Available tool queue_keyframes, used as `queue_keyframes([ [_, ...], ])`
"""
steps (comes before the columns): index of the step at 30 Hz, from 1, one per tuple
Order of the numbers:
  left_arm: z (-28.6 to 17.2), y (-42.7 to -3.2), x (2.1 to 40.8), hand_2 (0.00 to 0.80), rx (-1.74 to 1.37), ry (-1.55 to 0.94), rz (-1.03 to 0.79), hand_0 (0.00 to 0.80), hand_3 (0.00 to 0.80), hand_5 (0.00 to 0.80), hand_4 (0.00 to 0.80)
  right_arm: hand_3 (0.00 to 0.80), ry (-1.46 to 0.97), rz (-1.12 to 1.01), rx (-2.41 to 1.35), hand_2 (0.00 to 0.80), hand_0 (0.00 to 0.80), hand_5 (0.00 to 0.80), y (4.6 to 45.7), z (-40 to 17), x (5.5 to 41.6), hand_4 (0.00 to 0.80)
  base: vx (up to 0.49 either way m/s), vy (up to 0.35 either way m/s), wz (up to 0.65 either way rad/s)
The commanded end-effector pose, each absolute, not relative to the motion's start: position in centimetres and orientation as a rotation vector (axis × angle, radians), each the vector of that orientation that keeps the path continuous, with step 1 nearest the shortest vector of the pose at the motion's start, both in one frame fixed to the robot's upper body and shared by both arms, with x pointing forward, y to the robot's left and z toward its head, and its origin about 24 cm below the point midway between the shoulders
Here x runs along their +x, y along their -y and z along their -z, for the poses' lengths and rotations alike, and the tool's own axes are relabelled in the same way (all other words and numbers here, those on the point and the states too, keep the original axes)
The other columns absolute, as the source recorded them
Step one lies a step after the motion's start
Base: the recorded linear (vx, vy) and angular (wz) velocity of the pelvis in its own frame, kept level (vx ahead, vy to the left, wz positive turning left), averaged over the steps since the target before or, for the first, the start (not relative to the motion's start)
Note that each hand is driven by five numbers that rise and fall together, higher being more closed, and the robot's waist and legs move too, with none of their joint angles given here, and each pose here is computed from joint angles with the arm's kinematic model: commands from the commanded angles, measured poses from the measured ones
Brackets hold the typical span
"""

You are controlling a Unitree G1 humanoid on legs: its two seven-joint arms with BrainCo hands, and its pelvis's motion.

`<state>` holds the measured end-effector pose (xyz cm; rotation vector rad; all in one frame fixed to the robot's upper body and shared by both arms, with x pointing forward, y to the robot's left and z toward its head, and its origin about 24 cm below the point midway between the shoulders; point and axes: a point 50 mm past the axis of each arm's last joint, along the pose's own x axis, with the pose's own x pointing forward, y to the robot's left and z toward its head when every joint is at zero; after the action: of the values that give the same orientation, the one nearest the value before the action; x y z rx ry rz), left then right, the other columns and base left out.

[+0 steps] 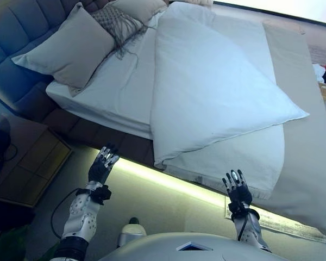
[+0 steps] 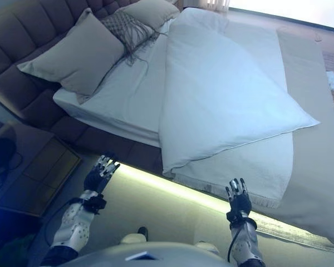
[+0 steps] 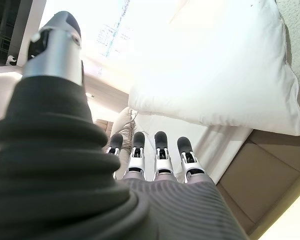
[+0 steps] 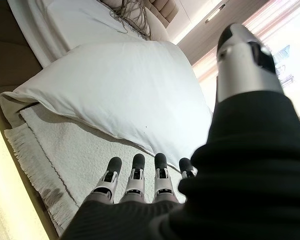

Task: Make the bed neatly

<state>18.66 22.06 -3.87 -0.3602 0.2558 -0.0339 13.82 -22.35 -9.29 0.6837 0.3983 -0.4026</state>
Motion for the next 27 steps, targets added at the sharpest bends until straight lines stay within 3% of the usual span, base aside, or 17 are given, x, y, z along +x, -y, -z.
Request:
queue_keyframes([
  [1, 1.54, -22.59, 20.55, 0.000, -0.307, -0.142, 0.067, 0.000, 0.000, 0.000, 0.000, 0.000, -0.258, 0.363, 0.676, 0.000, 0.000, 0.000, 23.01, 7.09, 16.13, 0.000, 0.000, 0.000, 0.00],
  [27, 1.55, -22.63, 20.35, 0.000, -0.320, -0.129, 0.073, 0.000, 0.000, 0.000, 0.000, 0.000, -0.271, 0.357, 0.674, 0.000, 0.000, 0.000, 22.78, 7.17, 16.05, 0.000, 0.000, 0.000, 0.00],
])
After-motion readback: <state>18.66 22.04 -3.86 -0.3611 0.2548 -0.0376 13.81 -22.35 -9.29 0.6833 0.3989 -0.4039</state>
